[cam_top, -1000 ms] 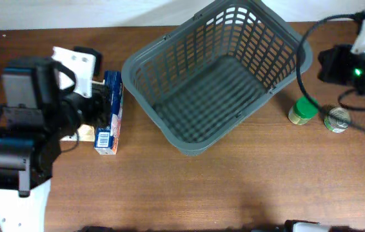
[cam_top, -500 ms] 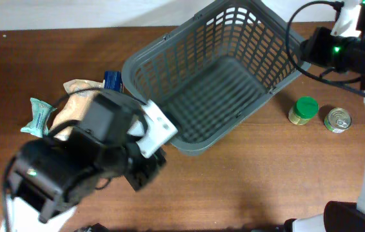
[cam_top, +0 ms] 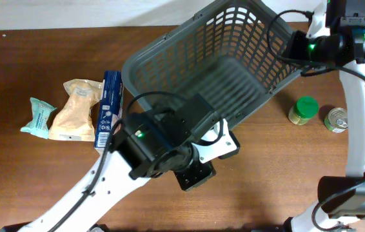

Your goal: Pack container

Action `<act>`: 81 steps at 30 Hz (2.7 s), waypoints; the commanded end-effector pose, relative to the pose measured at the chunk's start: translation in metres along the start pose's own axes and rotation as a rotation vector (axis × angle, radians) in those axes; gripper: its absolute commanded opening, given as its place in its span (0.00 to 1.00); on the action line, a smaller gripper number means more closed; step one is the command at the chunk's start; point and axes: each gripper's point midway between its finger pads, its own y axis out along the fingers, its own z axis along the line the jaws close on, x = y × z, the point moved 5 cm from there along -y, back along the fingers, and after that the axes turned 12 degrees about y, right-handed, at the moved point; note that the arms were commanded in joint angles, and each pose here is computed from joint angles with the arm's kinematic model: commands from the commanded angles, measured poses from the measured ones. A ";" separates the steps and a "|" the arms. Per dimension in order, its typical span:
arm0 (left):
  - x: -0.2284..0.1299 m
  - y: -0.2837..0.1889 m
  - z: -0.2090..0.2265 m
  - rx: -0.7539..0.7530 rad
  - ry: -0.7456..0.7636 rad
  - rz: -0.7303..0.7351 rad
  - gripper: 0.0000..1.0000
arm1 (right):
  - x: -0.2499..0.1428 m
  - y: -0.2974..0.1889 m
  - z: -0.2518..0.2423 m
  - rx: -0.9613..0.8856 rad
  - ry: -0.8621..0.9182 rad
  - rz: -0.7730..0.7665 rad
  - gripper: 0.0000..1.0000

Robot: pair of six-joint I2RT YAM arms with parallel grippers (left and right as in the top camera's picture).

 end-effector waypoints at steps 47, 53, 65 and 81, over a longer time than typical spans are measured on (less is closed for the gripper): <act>-0.130 -0.107 0.157 0.777 -0.725 0.140 0.02 | 0.049 -0.089 -0.047 -0.105 0.013 -0.269 0.04; -0.168 -0.137 0.187 0.903 -0.907 0.069 0.02 | 0.063 -0.057 -0.072 -0.131 0.071 -0.199 0.04; -0.167 -0.142 0.193 0.932 -0.909 0.041 0.02 | 0.075 0.031 -0.054 0.108 0.033 0.004 0.04; -0.170 -0.139 0.188 0.911 -0.918 0.068 0.03 | 0.053 0.047 -0.005 0.148 -0.075 0.046 0.04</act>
